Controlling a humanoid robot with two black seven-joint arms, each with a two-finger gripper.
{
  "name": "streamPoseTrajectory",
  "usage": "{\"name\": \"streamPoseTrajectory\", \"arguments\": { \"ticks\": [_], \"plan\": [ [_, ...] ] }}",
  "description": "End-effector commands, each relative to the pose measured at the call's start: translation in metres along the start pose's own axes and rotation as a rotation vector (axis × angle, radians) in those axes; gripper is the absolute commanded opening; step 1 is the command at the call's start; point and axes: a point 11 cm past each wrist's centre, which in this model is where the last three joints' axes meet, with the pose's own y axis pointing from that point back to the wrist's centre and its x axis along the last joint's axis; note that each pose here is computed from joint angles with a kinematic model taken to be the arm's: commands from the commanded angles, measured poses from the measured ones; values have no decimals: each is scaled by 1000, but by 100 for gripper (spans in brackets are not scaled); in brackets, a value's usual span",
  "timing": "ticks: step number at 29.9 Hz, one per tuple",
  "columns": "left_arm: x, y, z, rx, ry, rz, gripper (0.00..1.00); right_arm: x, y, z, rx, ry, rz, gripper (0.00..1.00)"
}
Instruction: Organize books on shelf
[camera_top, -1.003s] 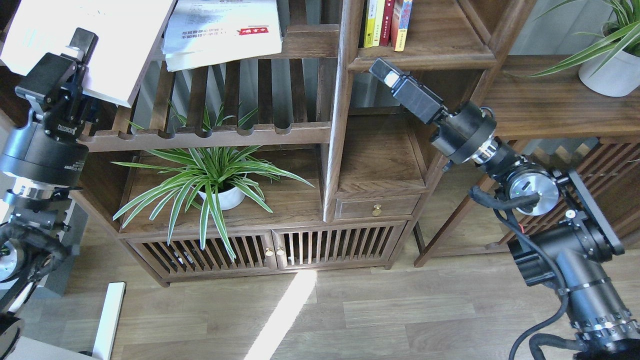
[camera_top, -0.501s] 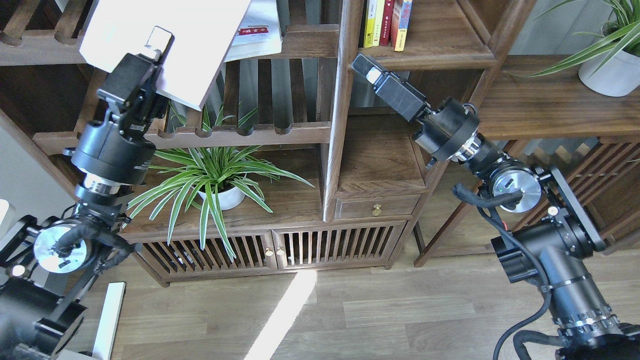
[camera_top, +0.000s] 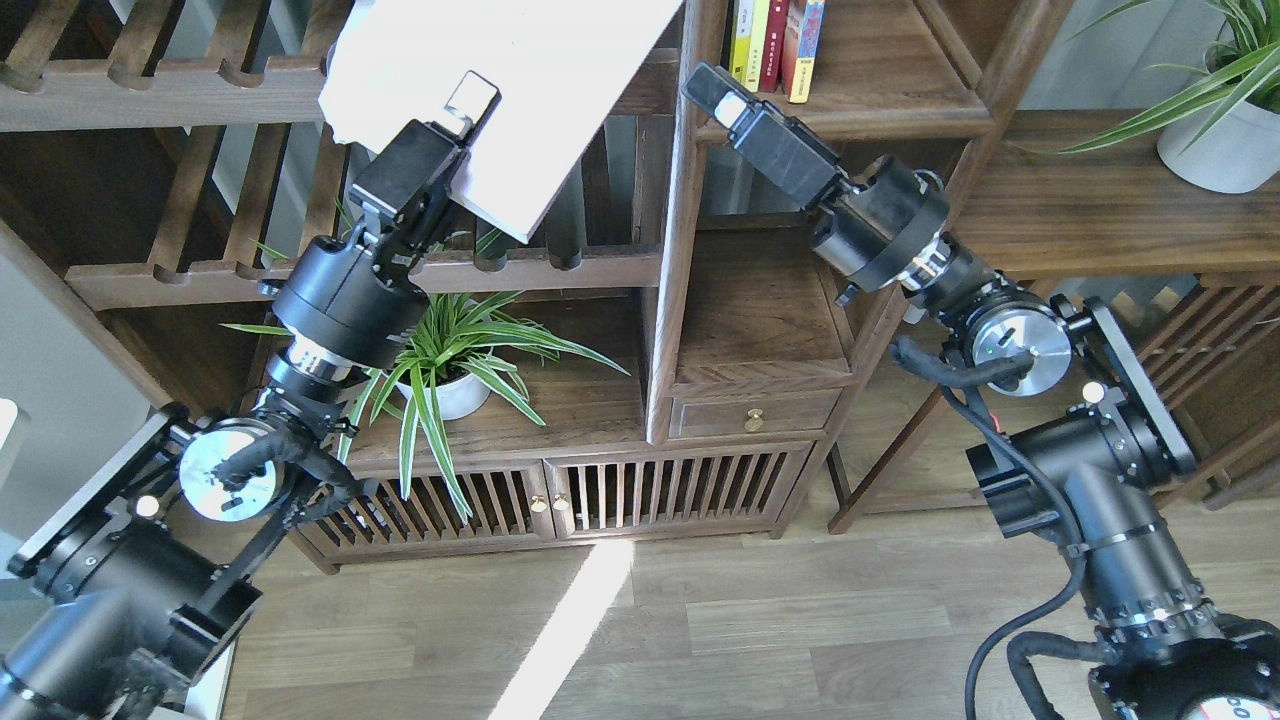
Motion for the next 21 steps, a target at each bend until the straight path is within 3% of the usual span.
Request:
{"name": "streamPoseTrajectory", "arguments": {
  "ticks": [1,21],
  "plan": [
    [2,-3,-6,11,9,1,2,-5,-8,0,3,0,-20,73],
    [-1,-15,-34,58,45,-22,2,-16,-26,17,-35,4,-58,73]
  ]
}}
